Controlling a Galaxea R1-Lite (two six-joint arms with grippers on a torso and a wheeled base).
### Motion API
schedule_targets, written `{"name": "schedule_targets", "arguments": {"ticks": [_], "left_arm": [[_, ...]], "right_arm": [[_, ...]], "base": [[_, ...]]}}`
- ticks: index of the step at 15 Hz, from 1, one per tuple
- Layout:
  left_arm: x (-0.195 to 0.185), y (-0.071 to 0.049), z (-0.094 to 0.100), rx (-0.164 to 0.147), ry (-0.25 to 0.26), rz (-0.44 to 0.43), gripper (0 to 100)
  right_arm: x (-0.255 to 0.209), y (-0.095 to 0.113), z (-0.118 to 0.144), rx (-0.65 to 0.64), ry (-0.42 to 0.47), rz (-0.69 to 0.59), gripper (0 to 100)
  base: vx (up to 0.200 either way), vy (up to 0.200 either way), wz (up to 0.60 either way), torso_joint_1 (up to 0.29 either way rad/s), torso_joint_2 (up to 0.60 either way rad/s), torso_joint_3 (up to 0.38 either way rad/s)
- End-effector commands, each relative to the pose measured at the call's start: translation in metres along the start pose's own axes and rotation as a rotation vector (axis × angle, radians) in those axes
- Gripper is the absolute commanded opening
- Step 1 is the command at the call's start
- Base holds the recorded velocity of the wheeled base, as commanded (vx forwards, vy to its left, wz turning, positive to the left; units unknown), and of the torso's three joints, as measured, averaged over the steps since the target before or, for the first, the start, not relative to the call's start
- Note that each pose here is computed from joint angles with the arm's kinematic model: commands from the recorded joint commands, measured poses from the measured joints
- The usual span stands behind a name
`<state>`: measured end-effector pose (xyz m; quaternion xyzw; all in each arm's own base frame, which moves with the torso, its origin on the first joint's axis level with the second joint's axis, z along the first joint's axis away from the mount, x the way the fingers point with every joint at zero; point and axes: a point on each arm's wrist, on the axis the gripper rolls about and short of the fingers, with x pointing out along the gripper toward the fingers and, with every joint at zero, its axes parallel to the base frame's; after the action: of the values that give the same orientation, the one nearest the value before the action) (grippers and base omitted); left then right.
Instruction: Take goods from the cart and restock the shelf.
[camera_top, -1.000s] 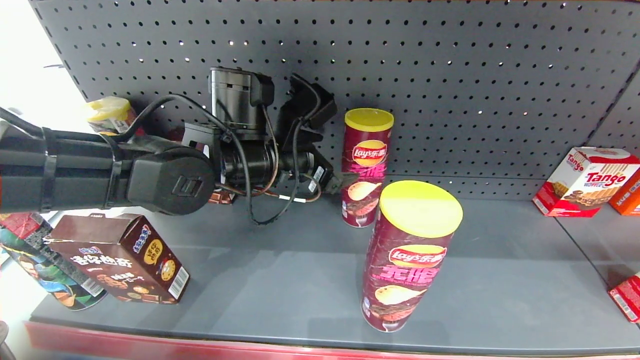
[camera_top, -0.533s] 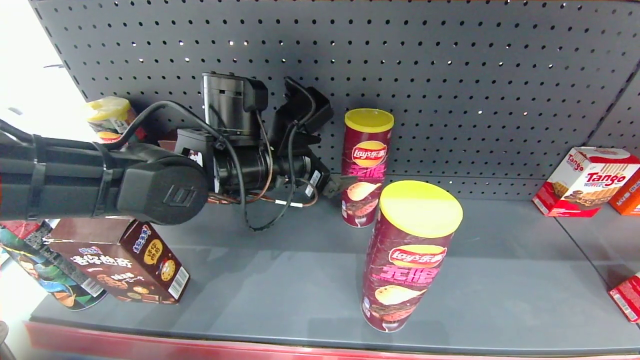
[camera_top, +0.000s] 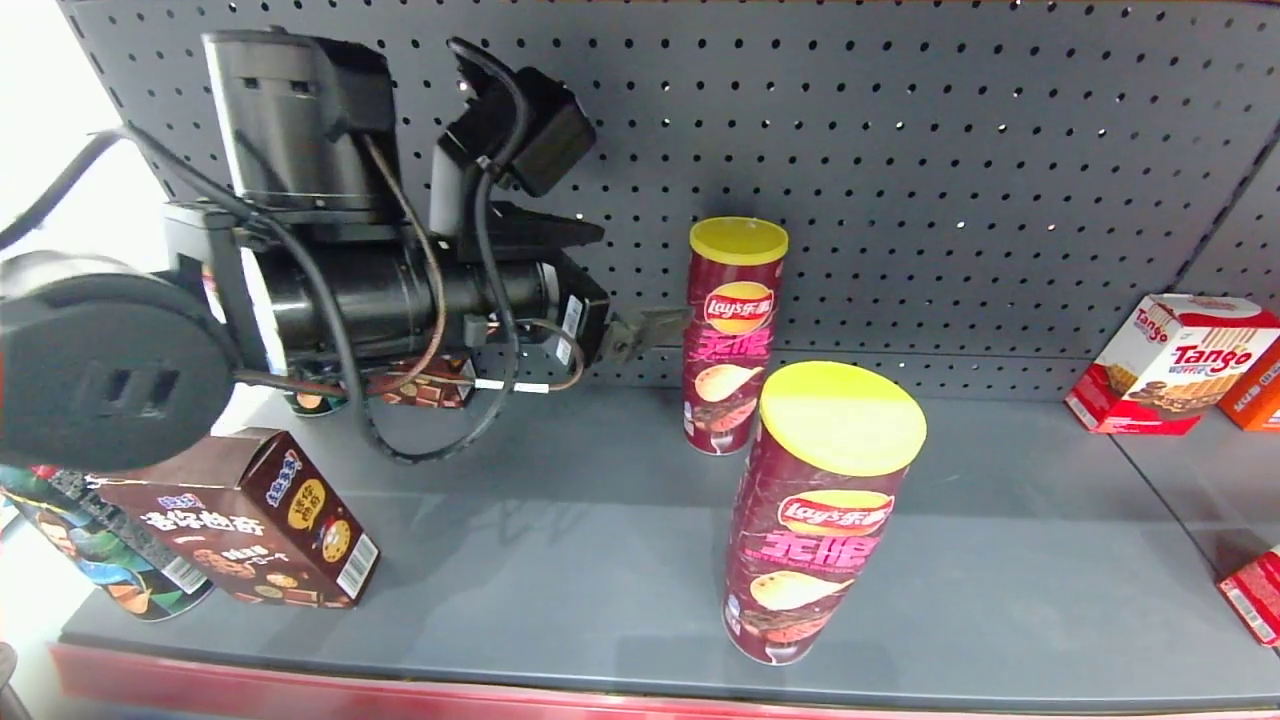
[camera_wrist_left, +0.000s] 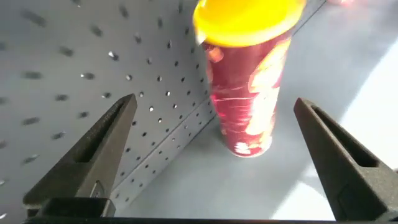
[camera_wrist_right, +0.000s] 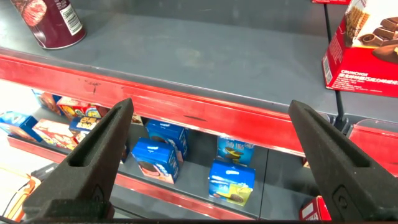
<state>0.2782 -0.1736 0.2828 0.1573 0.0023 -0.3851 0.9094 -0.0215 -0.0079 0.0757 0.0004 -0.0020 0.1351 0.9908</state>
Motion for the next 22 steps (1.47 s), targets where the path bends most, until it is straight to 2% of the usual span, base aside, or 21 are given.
{"name": "schedule_targets", "arguments": {"ticks": [1, 3, 4, 5, 7, 8, 9, 11, 14, 18, 21, 22], "left_arm": [[-0.04, -0.007, 0.015, -0.001, -0.041, 0.036, 100], [-0.048, -0.011, 0.01, -0.002, -0.028, 0.069, 100], [-0.05, -0.017, 0.014, 0.0, -0.047, 0.053, 100], [-0.052, -0.027, 0.023, -0.016, -0.079, 0.022, 100], [-0.055, -0.041, 0.038, -0.064, -0.117, 0.038, 100], [-0.055, -0.041, 0.038, -0.064, -0.117, 0.038, 100], [-0.064, -0.049, 0.043, -0.064, -0.133, 0.032, 100], [-0.079, -0.051, 0.042, -0.064, -0.141, 0.031, 100], [-0.132, -0.059, 0.023, -0.087, -0.143, 0.035, 100], [-0.178, -0.067, 0.0, -0.088, -0.156, 0.051, 100], [-0.219, -0.066, -0.006, -0.072, -0.225, 0.125, 100], [-0.242, -0.067, -0.016, -0.064, -0.249, 0.202, 100]], "right_arm": [[0.0, 0.0, 0.0, 0.0, 0.001, 0.0, 100], [0.0, 0.0, 0.0, 0.0, 0.001, 0.0, 100], [0.0, 0.0, 0.0, 0.0, 0.001, 0.0, 100], [0.0, 0.0, 0.0, 0.0, -0.001, 0.0, 100], [0.0, 0.0, 0.0, 0.0, 0.001, 0.0, 100], [0.0, 0.0, 0.0, 0.0, 0.001, 0.0, 100], [0.0, 0.0, 0.0, 0.0, 0.001, 0.0, 100], [0.0, 0.0, 0.0, 0.0, 0.001, 0.0, 100], [0.0, 0.0, 0.0, 0.0, 0.001, 0.0, 100], [0.0, 0.0, 0.0, 0.0, 0.001, 0.0, 100], [0.0, 0.0, 0.0, 0.0, 0.001, 0.0, 100], [0.0, 0.0, 0.0, 0.0, 0.001, 0.0, 100]], "base": [[0.0, 0.0, 0.0, 0.0, 0.0, 0.0], [0.0, 0.0, 0.0, 0.0, 0.0, 0.0], [0.0, 0.0, 0.0, 0.0, 0.0, 0.0], [0.0, 0.0, 0.0, 0.0, 0.0, 0.0], [0.0, 0.0, 0.0, 0.0, 0.0, 0.0], [0.0, 0.0, 0.0, 0.0, 0.0, 0.0], [0.0, 0.0, 0.0, 0.0, 0.0, 0.0], [0.0, 0.0, 0.0, 0.0, 0.0, 0.0], [0.0, 0.0, 0.0, 0.0, 0.0, 0.0], [0.0, 0.0, 0.0, 0.0, 0.0, 0.0], [0.0, 0.0, 0.0, 0.0, 0.0, 0.0], [0.0, 0.0, 0.0, 0.0, 0.0, 0.0]]}}
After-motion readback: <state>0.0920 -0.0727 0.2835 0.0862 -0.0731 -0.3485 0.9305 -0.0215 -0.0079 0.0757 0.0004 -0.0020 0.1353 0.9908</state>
